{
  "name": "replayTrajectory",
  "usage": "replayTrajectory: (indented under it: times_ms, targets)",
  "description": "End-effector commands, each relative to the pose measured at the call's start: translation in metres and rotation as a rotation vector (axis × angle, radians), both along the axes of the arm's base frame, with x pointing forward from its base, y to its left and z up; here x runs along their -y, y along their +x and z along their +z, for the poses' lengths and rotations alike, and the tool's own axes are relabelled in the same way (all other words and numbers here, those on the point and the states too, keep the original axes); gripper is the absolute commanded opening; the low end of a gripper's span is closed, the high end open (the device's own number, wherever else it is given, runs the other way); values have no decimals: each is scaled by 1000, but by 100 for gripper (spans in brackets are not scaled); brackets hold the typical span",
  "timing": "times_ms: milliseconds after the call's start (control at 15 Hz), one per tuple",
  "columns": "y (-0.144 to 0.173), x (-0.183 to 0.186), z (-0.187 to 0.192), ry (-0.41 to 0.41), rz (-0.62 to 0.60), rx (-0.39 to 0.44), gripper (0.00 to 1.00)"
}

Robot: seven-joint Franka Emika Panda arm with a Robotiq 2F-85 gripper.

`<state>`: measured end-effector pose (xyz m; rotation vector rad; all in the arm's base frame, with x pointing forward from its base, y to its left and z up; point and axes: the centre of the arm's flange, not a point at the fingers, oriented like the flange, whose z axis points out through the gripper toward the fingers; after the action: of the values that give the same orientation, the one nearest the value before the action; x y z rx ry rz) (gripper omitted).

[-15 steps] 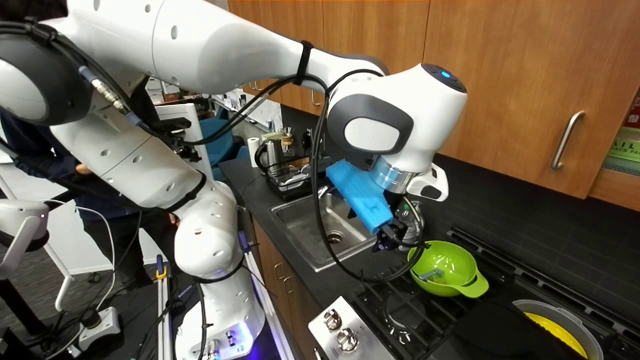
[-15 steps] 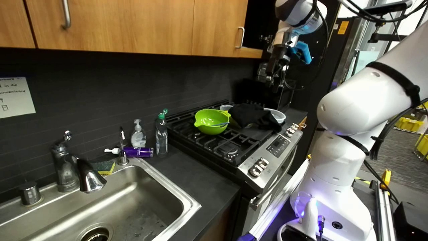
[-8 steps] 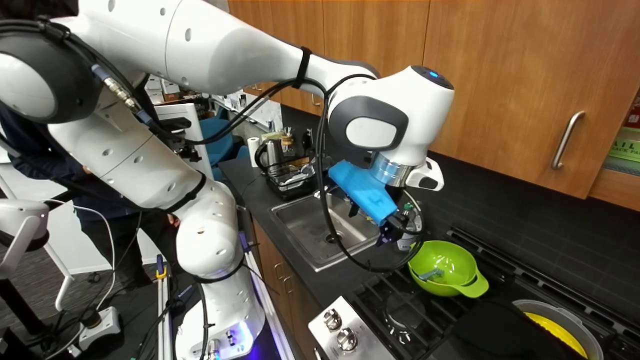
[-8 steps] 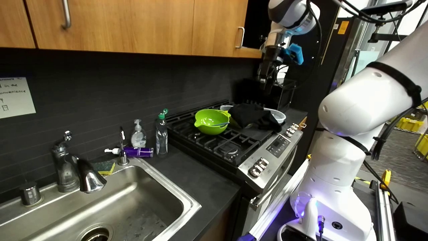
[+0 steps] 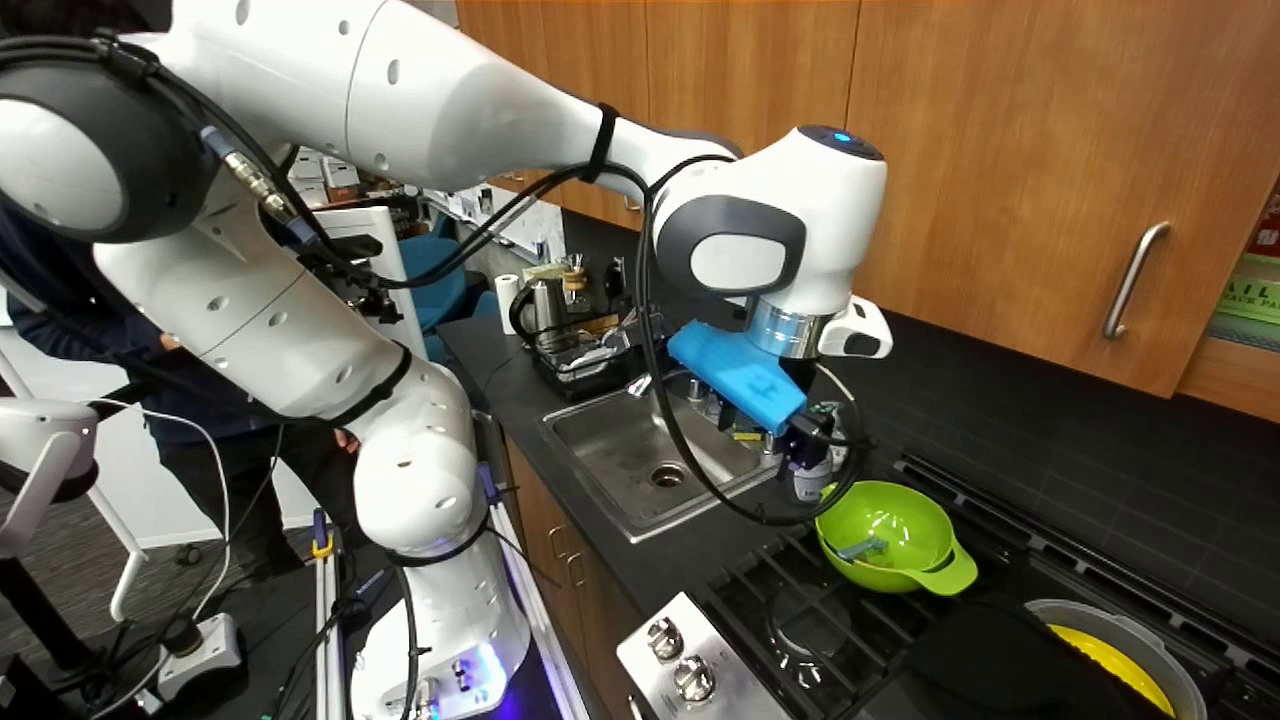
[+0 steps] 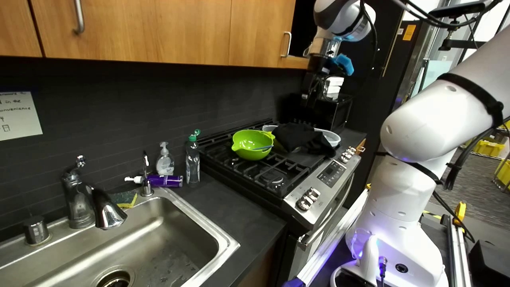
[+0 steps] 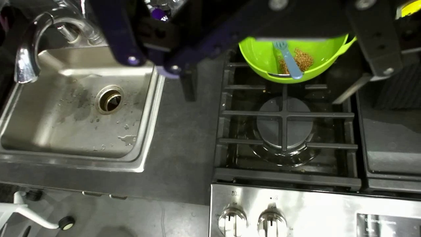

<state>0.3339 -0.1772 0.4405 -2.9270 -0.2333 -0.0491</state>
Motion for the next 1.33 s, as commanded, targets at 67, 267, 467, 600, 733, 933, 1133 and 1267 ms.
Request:
replayTrajectory:
  times_ms: [67, 267, 467, 600, 733, 933, 1133, 1267]
  targets:
    - [0, -1, -2, -14, -1, -2, 100]
    - [0, -2, -3, -15, -2, -3, 100]
    - [0, -2, -3, -15, -3, -3, 100]
    - [0, -2, -3, -16, -3, -2, 100]
    - [0, -2, -3, -16, -3, -2, 100]
    - [-6, 2, -5, -25, -44, -21, 100]
    - [7, 2, -6, -78, -68, -48, 100]
    - [19, -4, -8, -96, -39, -62, 100]
